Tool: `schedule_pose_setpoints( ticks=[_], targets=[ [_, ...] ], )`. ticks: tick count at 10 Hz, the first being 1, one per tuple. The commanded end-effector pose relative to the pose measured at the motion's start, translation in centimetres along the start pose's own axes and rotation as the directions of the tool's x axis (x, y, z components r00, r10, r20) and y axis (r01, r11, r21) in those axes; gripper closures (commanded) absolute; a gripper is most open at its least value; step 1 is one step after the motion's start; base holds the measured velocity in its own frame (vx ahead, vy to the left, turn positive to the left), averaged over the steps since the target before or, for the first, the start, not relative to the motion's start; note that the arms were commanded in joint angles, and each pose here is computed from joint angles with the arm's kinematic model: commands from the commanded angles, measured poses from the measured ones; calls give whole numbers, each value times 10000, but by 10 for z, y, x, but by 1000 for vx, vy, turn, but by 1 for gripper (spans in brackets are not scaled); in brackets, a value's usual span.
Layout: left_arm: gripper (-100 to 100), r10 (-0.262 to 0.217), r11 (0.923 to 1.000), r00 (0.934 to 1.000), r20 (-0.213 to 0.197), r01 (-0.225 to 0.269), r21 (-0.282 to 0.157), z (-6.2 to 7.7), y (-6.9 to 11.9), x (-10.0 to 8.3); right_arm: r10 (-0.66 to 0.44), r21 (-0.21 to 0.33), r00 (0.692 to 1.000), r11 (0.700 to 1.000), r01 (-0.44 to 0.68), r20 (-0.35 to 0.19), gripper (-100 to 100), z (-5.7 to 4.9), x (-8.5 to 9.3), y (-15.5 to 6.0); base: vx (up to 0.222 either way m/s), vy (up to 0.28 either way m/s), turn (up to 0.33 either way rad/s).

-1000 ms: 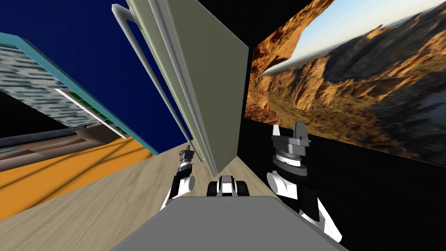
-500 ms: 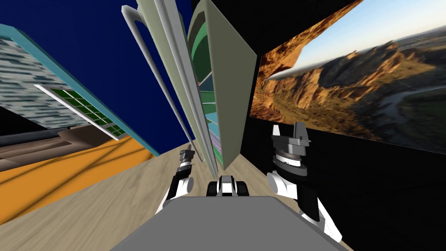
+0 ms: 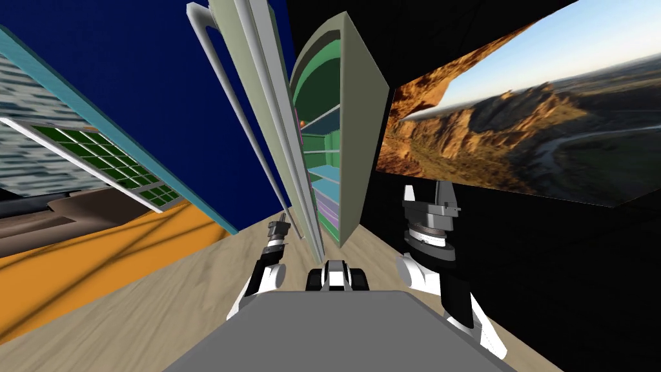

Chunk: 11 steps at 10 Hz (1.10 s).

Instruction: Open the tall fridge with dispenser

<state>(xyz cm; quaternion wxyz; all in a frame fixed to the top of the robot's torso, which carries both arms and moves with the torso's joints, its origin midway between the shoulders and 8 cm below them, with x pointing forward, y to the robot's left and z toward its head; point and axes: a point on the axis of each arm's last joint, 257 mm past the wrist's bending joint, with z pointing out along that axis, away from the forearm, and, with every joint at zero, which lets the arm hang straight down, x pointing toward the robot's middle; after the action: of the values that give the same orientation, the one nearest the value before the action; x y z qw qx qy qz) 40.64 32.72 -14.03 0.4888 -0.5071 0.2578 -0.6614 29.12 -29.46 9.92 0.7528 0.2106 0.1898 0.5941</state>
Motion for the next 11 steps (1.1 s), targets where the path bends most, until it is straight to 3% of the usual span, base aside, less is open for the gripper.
schedule_pose_setpoints(
  ticks=[1,3,4,7,8,9,10,11],
  targets=[
    [100,-212,9997,9987,-469,206,-123,2,-3,13,0,0,10000,10000,0,0,0,0,0,0,-131,295,-167],
    [100,-194,9998,9989,-437,190,-105,2,-3,12,-1,2,10000,10000,1,-1,0,0,0,0,-61,201,-31],
    [-100,-449,9981,9972,-599,423,-437,3,5,21,0,2,10000,10000,0,2,0,0,0,0,32,50,-194],
    [-100,-400,9989,9977,-554,386,-256,7,-11,20,2,1,10000,10000,-2,4,0,0,0,0,49,13,9],
    [-100,-382,9990,9977,-556,369,-242,6,-8,20,1,1,10000,10000,-1,3,0,0,0,0,34,-3,20],
    [100,-350,9991,9978,-555,337,-244,4,-3,18,2,0,10000,10000,-2,3,0,0,0,0,-42,-4,-39],
    [100,-377,9988,9979,-519,361,-321,4,-3,18,2,0,10000,10000,-2,3,0,0,0,0,-19,0,0],
    [100,-496,9982,9956,-798,467,-387,4,-4,25,1,1,10000,10000,-1,3,0,0,0,0,-37,199,-153]
  ],
)
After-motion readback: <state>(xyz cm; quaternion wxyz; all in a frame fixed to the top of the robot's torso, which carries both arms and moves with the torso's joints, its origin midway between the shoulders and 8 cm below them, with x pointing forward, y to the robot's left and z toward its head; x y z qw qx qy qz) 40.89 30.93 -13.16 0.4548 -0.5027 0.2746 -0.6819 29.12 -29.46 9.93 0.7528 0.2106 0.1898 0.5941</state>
